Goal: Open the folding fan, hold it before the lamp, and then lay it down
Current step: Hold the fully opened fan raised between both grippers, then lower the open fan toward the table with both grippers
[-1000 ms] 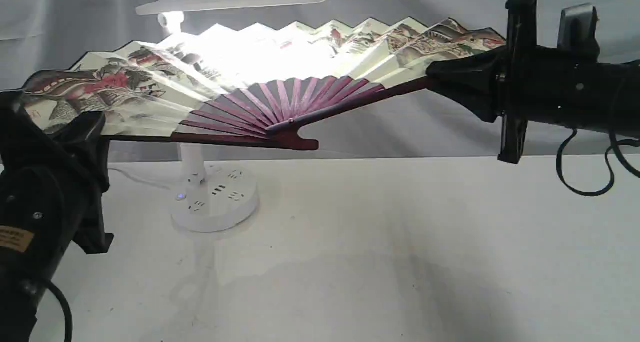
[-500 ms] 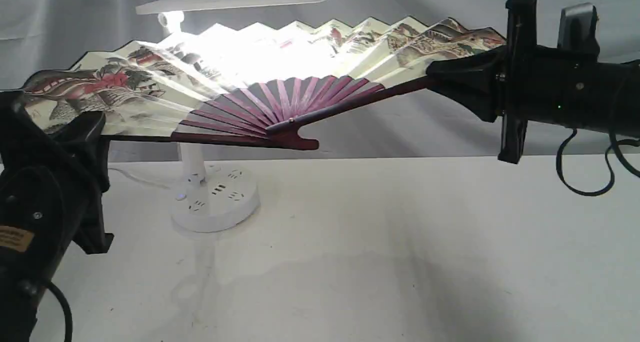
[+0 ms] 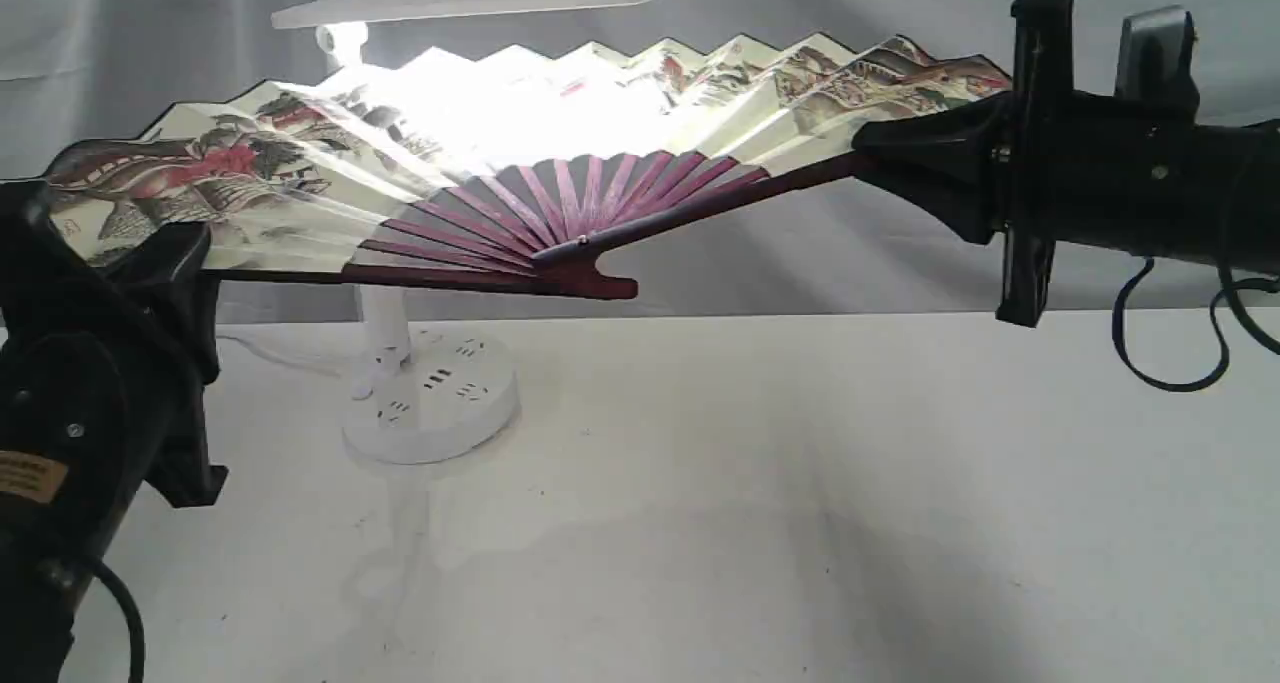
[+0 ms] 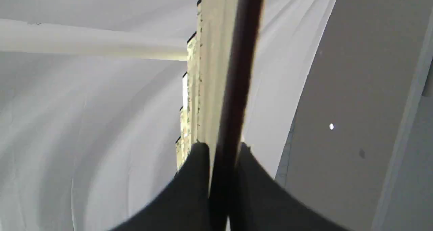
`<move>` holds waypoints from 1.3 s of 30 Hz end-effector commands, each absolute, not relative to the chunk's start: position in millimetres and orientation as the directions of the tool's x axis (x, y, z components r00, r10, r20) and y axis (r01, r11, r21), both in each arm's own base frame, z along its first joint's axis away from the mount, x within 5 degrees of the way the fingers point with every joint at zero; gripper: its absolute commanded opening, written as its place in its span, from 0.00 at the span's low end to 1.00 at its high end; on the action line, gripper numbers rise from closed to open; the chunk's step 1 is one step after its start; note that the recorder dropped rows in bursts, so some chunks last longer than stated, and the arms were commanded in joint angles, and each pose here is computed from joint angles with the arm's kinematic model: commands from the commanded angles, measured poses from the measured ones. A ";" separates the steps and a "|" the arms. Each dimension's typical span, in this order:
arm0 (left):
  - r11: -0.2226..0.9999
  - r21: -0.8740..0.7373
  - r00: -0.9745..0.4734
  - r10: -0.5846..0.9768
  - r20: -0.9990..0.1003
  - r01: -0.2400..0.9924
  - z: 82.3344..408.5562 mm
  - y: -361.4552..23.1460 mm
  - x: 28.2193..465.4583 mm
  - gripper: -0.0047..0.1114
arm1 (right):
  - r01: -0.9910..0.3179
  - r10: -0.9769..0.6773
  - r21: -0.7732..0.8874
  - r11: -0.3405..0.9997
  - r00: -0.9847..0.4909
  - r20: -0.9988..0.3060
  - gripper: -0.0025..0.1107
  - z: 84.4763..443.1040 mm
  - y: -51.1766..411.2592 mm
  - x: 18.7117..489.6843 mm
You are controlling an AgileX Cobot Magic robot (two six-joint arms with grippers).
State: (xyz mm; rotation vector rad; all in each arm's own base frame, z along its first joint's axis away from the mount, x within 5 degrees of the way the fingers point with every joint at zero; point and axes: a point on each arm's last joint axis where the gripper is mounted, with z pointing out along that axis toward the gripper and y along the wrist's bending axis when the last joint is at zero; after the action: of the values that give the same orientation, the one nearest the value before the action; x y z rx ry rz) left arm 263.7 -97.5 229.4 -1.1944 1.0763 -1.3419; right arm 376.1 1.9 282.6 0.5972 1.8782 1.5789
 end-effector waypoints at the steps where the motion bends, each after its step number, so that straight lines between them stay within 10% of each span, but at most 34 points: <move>1: -0.191 -0.959 0.095 -0.972 0.214 0.210 241.4 -82.8 263.0 0.04 | -0.029 0.705 0.957 0.287 -0.670 -0.232 0.02 278.0 -7.3 379.8; 39: -0.104 -0.992 0.003 -0.995 0.104 0.065 204.4 -129.7 252.2 0.04 | 0.167 0.762 0.954 0.250 -0.642 -0.088 0.02 220.4 -58.5 337.8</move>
State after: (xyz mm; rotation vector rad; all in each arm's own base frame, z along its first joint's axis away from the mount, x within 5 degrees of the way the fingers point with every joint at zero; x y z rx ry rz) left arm 249.9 -139.4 198.6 -1.1899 1.2832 -1.3062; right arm 339.9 -43.6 228.9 0.8297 1.9475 1.5542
